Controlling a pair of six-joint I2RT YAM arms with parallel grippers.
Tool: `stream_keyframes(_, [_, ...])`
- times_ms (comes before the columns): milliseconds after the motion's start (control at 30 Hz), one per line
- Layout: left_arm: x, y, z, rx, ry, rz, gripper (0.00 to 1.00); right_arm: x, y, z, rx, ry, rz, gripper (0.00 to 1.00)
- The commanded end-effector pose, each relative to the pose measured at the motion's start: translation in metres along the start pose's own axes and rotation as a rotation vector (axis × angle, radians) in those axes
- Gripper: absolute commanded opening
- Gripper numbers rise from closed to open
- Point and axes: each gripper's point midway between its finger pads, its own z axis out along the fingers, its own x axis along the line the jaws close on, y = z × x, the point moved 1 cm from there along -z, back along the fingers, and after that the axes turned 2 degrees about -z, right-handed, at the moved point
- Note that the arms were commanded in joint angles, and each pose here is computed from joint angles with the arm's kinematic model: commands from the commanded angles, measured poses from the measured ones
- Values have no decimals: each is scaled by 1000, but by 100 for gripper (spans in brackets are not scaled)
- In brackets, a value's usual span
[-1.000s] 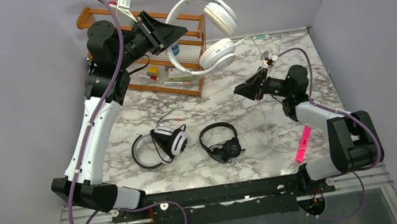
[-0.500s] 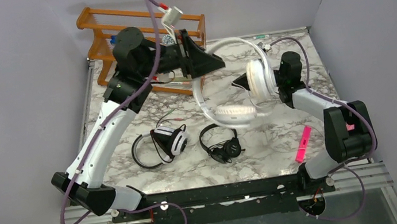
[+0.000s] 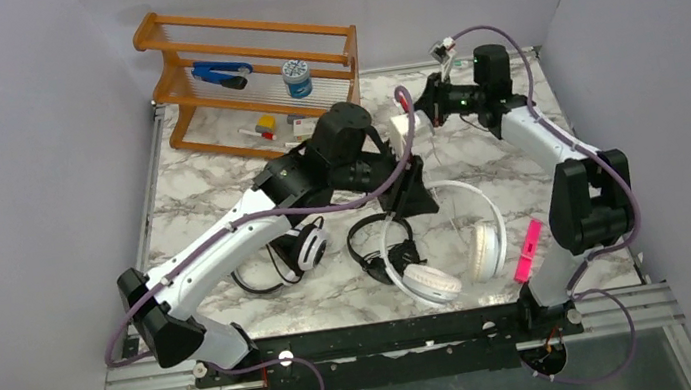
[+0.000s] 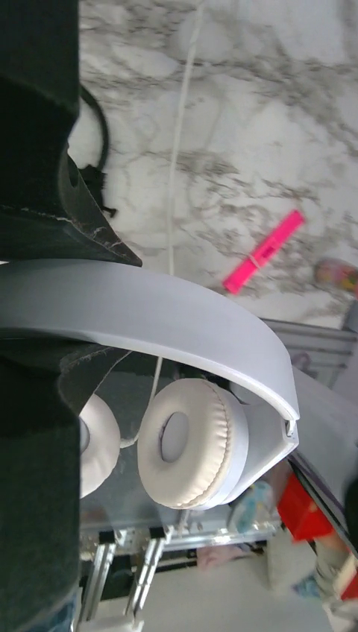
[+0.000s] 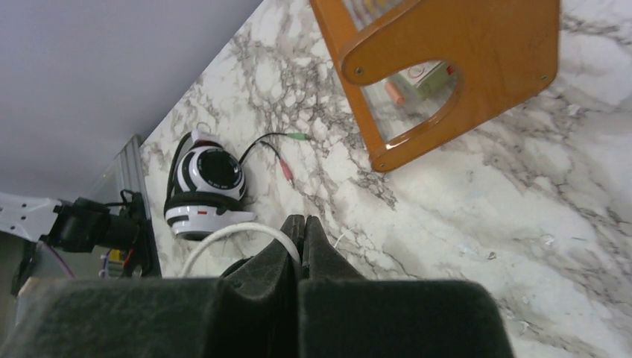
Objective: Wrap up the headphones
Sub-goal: Wrap the headphones cable around the headphones.
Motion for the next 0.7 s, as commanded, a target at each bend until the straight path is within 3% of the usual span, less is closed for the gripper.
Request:
stream_keyframes(0, [63,-68,-4,150,339,-39,0,-17,22,-21,39,-145,41,0])
stream_keyframes(67, [86,-92,-15,161,494,-108,0,-20,39,-38,8,-179,50,0])
stream_keyframes(267, [112,-130,-25,151,648,-205,0,0,74,-67,-34,-220,11,0])
stream_keyframes(667, [147,-101,-41,31,889,-234,0,82,155,-113,-142,-292,-118,0])
